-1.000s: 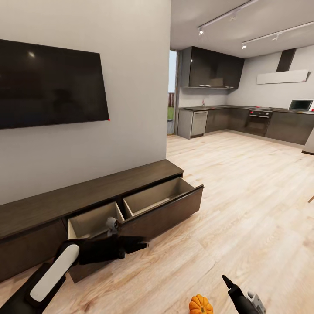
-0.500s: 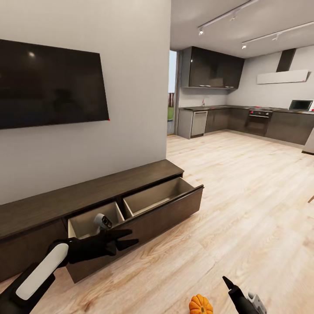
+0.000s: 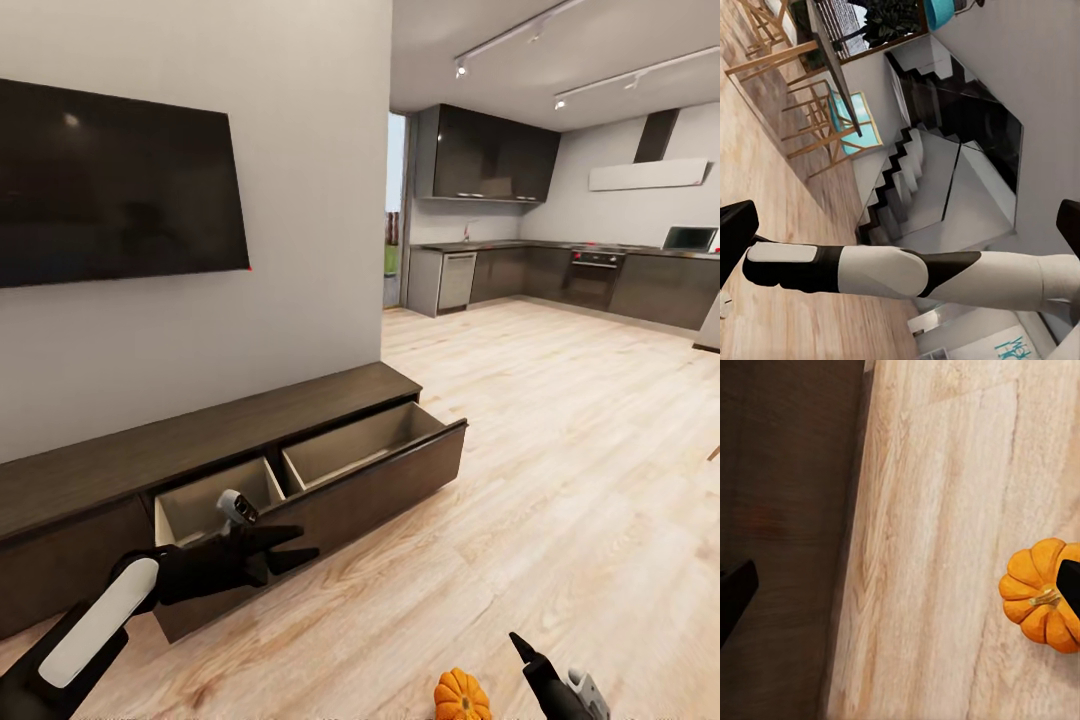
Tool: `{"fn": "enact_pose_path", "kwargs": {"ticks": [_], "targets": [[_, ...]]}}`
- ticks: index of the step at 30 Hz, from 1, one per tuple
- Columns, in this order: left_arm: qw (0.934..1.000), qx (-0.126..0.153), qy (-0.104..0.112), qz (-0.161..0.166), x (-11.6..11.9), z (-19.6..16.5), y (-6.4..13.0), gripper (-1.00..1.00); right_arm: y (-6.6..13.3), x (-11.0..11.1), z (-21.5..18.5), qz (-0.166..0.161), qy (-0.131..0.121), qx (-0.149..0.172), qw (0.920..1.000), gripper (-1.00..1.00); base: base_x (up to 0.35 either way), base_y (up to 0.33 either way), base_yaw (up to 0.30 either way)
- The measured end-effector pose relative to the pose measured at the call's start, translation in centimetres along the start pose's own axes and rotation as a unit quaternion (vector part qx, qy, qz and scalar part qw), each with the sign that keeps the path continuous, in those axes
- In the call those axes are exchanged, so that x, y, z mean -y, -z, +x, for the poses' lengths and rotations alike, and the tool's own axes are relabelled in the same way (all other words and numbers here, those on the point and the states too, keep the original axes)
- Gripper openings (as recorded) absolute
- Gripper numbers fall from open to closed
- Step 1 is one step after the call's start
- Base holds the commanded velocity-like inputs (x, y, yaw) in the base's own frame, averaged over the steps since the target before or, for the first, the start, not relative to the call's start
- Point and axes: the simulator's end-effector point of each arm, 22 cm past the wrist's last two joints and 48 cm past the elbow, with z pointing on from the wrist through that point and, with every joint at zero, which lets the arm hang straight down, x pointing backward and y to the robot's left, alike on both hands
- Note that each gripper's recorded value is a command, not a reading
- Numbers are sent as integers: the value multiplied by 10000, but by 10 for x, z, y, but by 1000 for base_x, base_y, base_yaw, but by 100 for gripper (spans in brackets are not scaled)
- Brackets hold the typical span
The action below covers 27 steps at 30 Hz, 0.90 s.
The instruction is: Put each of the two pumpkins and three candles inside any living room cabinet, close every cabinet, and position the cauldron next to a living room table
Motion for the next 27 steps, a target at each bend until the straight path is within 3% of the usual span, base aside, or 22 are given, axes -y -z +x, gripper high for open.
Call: {"fn": "enact_pose_path", "kwargs": {"ticks": [27], "targets": [[9999, 39, 78, -58, -58, 30, 13, 100, -24, 50, 22, 41, 83, 96, 9999, 100, 0, 0, 0]]}}
